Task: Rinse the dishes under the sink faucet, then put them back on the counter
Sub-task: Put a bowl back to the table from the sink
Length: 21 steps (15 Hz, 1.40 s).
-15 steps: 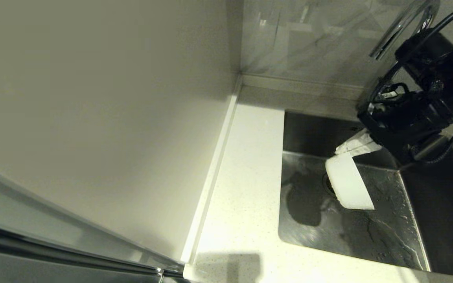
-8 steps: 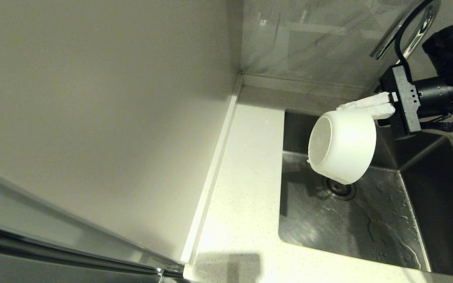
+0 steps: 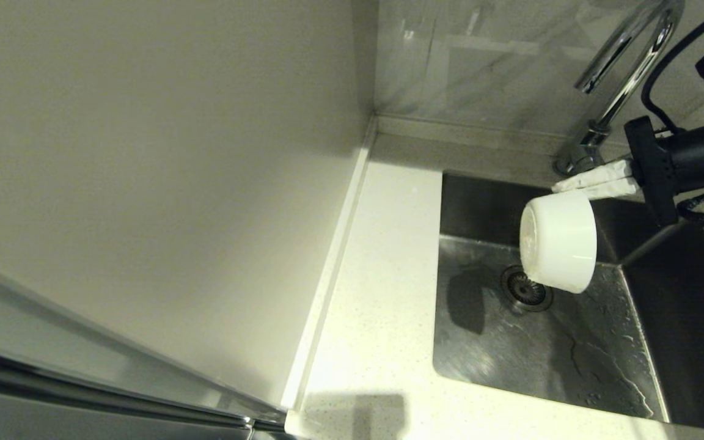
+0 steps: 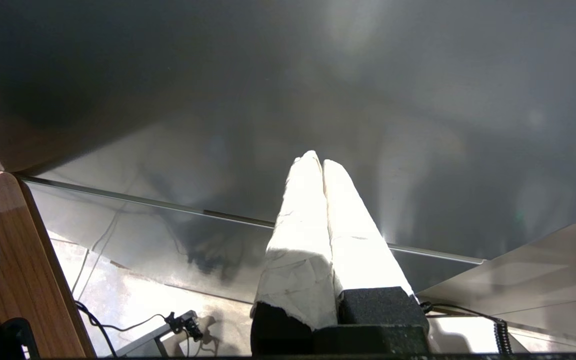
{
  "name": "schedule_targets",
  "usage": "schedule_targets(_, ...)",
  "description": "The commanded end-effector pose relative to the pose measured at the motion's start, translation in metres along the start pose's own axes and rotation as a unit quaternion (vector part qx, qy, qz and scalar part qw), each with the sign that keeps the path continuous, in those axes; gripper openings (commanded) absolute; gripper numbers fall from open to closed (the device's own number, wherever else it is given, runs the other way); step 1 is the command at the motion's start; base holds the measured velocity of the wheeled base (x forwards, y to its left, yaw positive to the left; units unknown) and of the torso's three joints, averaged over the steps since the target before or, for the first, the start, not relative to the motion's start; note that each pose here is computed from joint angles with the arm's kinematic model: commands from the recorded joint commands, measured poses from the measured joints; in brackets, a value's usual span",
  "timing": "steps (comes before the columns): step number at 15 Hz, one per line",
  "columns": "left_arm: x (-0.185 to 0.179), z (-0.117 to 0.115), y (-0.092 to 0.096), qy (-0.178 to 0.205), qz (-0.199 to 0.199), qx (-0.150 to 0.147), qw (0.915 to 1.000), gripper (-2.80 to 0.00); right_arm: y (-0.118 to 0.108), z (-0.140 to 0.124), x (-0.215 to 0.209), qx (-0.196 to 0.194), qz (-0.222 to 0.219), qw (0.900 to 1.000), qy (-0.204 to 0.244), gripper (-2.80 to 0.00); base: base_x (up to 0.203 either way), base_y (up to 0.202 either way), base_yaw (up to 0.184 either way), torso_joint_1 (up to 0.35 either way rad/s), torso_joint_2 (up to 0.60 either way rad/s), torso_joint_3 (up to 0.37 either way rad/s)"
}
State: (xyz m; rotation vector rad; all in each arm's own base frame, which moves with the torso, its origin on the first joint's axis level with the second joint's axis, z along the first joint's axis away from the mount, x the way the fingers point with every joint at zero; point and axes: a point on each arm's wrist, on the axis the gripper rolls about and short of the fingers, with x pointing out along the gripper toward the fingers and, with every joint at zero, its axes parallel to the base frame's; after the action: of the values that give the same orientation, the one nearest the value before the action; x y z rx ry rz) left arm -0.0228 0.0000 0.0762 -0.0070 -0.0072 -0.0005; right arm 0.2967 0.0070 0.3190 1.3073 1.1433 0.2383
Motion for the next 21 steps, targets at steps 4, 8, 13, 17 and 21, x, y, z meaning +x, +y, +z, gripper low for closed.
schedule_targets(4, 0.000, -0.001, 0.000, 0.001, 0.000, 0.000, 1.0000, -2.80, -0.020, -0.043, -0.048, -0.260, -0.285, 0.876, -0.289, -2.80, 0.000, 0.000, 0.000, 0.000, 0.00, 0.000)
schedule_targets(8, 0.000, -0.001, 0.000, 0.001, 0.000, 0.000, 1.0000, -2.80, -0.046, -0.072, -0.078, -0.288, -0.447, 0.761, -0.370, -2.80, 0.000, 0.000, 0.000, 0.000, 0.00, 0.000)
schedule_targets(13, 0.000, -0.001, 0.000, 0.001, 0.000, 0.000, 1.0000, -2.80, -0.105, -0.081, -0.098, -0.239, -0.548, 0.734, -0.323, -2.80, 0.000, 0.000, 0.000, 0.000, 0.00, 0.000)
schedule_targets(17, 0.000, -0.001, 0.000, 0.001, 0.000, 0.000, 1.0000, -2.80, -0.135, -0.059, -0.097, -0.158, -0.592, 0.738, -0.283, -2.80, 0.000, 0.000, 0.000, 0.000, 0.00, 0.000)
schedule_targets(21, 0.000, -0.001, 0.000, 0.001, 0.000, 0.000, 1.0000, -2.80, -0.162, -0.025, -0.091, -0.091, -0.625, 0.741, -0.228, -2.80, 0.000, 0.000, 0.000, 0.000, 0.00, 0.000)
